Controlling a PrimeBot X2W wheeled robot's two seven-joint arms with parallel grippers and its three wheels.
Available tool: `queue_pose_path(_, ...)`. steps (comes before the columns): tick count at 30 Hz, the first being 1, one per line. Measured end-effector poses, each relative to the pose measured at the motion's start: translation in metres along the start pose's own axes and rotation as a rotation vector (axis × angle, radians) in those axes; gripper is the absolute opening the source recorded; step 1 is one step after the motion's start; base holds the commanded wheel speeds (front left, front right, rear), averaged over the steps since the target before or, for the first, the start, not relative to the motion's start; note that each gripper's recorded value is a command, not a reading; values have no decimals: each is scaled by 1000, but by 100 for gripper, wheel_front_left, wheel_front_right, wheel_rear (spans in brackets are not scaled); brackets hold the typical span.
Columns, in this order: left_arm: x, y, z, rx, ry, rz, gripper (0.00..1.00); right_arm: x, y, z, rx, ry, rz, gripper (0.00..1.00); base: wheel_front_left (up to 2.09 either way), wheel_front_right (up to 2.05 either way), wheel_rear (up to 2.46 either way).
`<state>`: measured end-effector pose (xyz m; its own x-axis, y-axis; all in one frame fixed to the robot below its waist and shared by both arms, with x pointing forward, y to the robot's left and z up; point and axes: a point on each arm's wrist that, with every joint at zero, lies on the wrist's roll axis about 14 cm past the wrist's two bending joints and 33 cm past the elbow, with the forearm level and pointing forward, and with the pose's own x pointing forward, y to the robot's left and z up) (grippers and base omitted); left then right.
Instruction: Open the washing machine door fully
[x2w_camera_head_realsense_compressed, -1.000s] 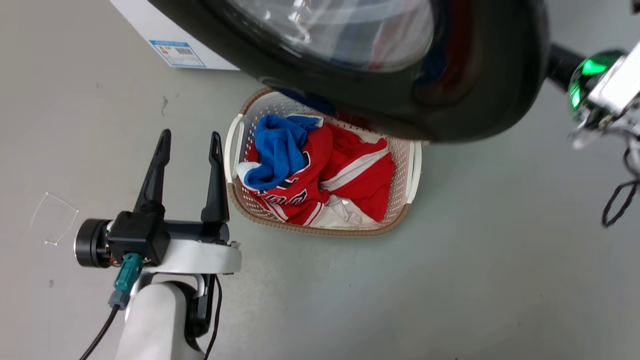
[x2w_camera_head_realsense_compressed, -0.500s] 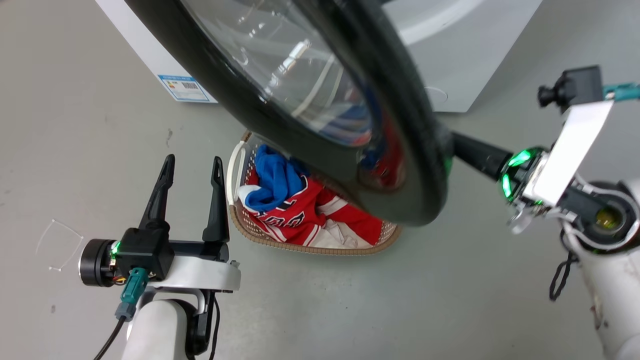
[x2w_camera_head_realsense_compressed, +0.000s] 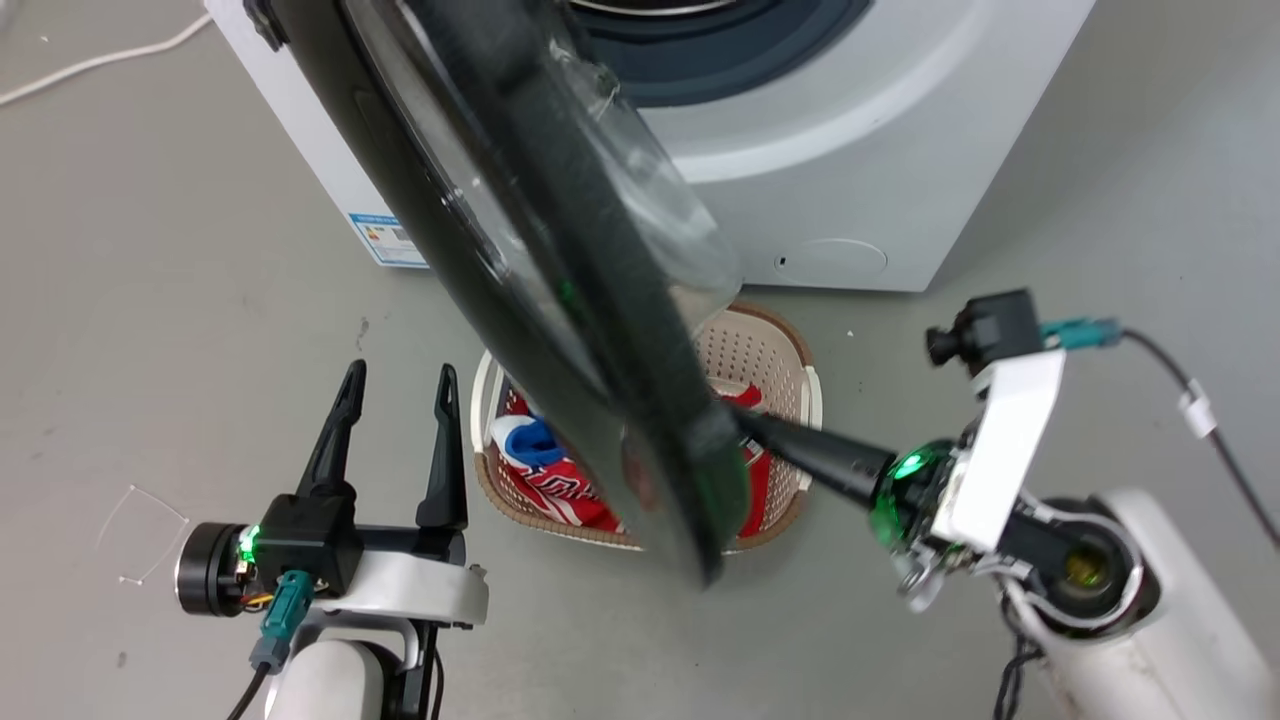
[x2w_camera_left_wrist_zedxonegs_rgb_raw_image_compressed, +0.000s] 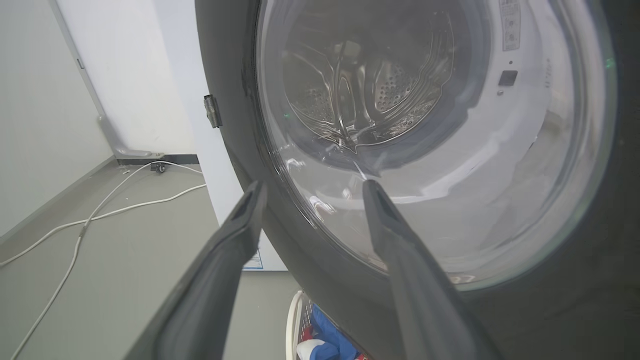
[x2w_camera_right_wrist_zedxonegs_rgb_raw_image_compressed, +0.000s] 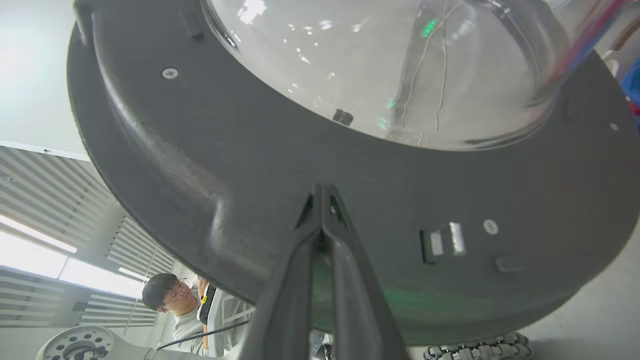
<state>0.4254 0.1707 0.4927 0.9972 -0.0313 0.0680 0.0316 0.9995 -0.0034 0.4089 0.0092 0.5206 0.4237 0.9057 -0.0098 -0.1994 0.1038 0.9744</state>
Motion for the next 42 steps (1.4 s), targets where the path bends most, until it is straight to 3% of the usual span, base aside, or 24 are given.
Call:
queue_pose_path(16, -23, 6, 13, 12, -19, 22, 100, 7, 19, -63, 105, 75, 65, 0, 0, 0, 0)
queue_pose_path(21, -35, 5, 15, 11, -16, 24, 100, -3, 22, -64, 114, 25, 63, 0, 0, 0, 0)
queue_pose_path(24, -43, 4, 17, 9, -19, 23, 100, -15, 24, -51, 99, -71, 54, 0, 0, 0, 0)
queue_pose_path(35, -65, 0, 29, 7, -48, 20, 100, -88, 39, 30, -48, -647, 3, 0, 0, 0, 0)
queue_pose_path(39, -70, 0, 32, 7, -57, 18, 100, -127, 36, 55, -182, -868, -83, 0, 0, 0, 0)
queue_pose_path(42, -70, -1, 33, 8, -62, 17, 100, -152, 39, 69, -408, -991, -188, 0, 0, 0, 0)
